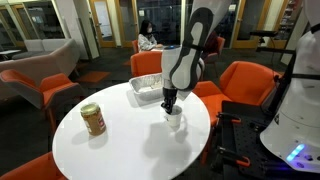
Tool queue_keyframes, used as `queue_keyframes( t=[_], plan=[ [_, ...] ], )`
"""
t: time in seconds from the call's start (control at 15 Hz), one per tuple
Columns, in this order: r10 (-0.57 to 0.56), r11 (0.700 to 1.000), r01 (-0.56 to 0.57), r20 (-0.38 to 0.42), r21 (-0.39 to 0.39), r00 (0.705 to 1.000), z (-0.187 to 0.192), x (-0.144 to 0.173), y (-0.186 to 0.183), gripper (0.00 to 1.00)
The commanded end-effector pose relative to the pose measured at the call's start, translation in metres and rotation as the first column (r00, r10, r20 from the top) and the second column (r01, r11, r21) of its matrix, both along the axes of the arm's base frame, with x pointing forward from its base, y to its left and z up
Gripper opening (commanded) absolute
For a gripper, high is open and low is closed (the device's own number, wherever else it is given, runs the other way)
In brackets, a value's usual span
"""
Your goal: Put the marker on the table
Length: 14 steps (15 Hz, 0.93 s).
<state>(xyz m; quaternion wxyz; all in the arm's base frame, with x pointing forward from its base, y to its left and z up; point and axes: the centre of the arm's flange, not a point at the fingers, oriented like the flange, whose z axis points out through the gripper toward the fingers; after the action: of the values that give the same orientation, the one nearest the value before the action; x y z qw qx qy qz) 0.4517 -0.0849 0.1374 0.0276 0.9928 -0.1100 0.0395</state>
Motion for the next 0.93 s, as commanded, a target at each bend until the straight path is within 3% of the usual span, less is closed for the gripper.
queue_keyframes(
  t=[0.0,0.67,0.87],
  plan=[
    [0.015,1.000,-0.016,0.067,0.023,0.998,0.025,-0.022,0.012,0.03],
    [0.026,0.999,-0.032,0.141,0.043,0.990,0.081,-0.056,0.040,0.03],
    [0.020,1.000,-0.020,0.164,0.002,0.986,0.098,-0.064,0.038,0.03]
  ],
)
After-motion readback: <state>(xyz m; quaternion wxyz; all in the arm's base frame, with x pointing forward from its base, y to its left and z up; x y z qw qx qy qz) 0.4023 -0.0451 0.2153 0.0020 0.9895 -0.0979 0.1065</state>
